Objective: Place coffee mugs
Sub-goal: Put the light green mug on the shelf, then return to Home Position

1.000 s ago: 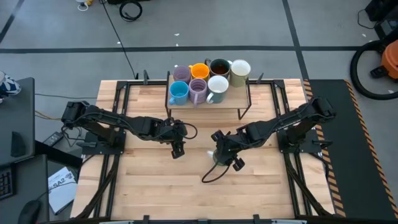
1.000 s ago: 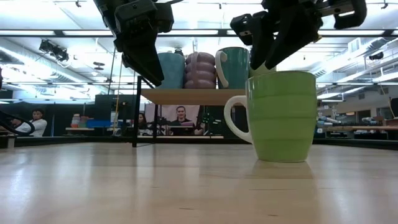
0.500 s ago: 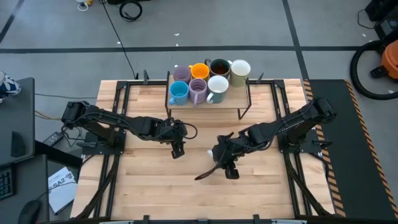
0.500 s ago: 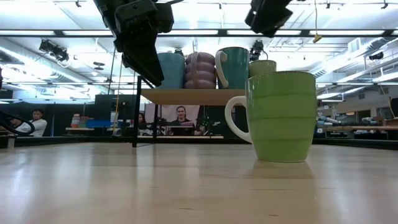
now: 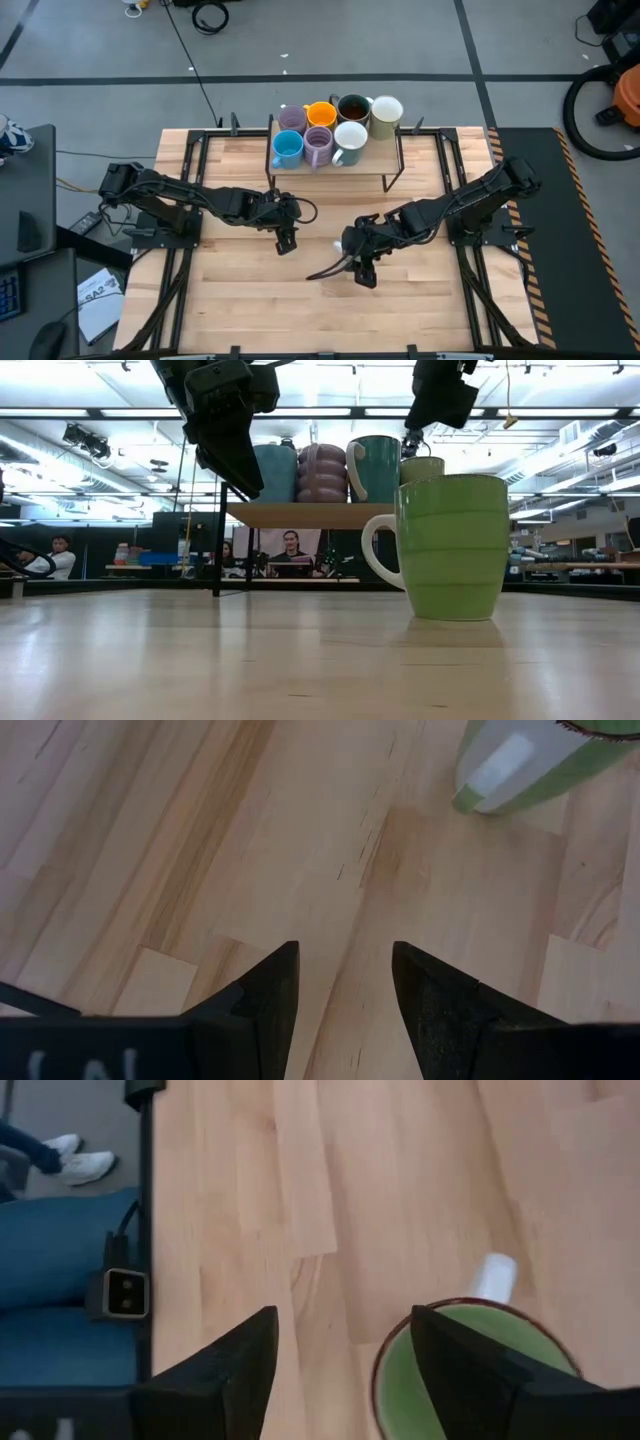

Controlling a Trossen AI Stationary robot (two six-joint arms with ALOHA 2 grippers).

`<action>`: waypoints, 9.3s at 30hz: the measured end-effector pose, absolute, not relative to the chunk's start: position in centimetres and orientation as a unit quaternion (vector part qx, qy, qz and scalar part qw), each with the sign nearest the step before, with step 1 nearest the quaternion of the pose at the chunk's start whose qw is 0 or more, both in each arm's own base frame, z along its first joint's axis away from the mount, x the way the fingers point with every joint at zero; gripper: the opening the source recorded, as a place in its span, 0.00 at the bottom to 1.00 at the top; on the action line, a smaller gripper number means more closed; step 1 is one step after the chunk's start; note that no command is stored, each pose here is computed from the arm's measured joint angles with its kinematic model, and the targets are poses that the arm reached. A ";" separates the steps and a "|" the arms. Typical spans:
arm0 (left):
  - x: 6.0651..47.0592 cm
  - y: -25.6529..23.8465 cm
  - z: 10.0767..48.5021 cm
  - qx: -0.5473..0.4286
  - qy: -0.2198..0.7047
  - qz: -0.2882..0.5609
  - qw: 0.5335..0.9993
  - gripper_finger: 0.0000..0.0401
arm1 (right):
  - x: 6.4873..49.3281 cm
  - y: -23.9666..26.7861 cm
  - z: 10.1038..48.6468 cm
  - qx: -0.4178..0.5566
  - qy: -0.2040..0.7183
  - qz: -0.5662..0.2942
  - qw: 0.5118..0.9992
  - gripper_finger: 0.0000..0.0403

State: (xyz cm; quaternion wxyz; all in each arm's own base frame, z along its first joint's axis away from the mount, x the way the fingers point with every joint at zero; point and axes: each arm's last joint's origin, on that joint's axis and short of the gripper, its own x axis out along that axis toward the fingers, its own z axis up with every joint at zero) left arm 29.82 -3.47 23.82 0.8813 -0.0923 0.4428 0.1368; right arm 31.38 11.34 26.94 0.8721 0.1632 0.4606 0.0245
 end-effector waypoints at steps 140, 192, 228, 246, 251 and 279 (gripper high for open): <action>30.0 -3.4 24.0 -0.095 0.434 0.136 0.885 0.42 | 20.3 -9.2 33.0 -0.282 0.552 0.069 0.782 0.12; 30.0 -3.4 24.0 -0.096 0.432 0.136 0.886 0.42 | 21.4 -10.1 33.7 -0.334 0.528 -0.024 0.780 0.32; 30.4 -3.8 24.8 -0.106 0.399 0.095 0.906 0.42 | 19.7 -7.7 37.0 -0.389 0.435 -0.066 0.809 0.32; 22.2 -2.8 35.4 -0.028 0.205 0.018 0.978 0.42 | 14.9 -3.9 41.3 -0.218 0.249 -0.131 0.935 0.32; 18.3 -2.2 36.4 0.010 0.187 0.009 0.982 0.42 | 13.5 -3.3 41.7 -0.152 0.222 -0.111 0.957 0.32; 7.9 -0.7 21.2 -0.036 0.014 0.006 0.999 0.42 | 14.4 -3.0 34.2 -0.040 0.162 -0.049 0.985 0.32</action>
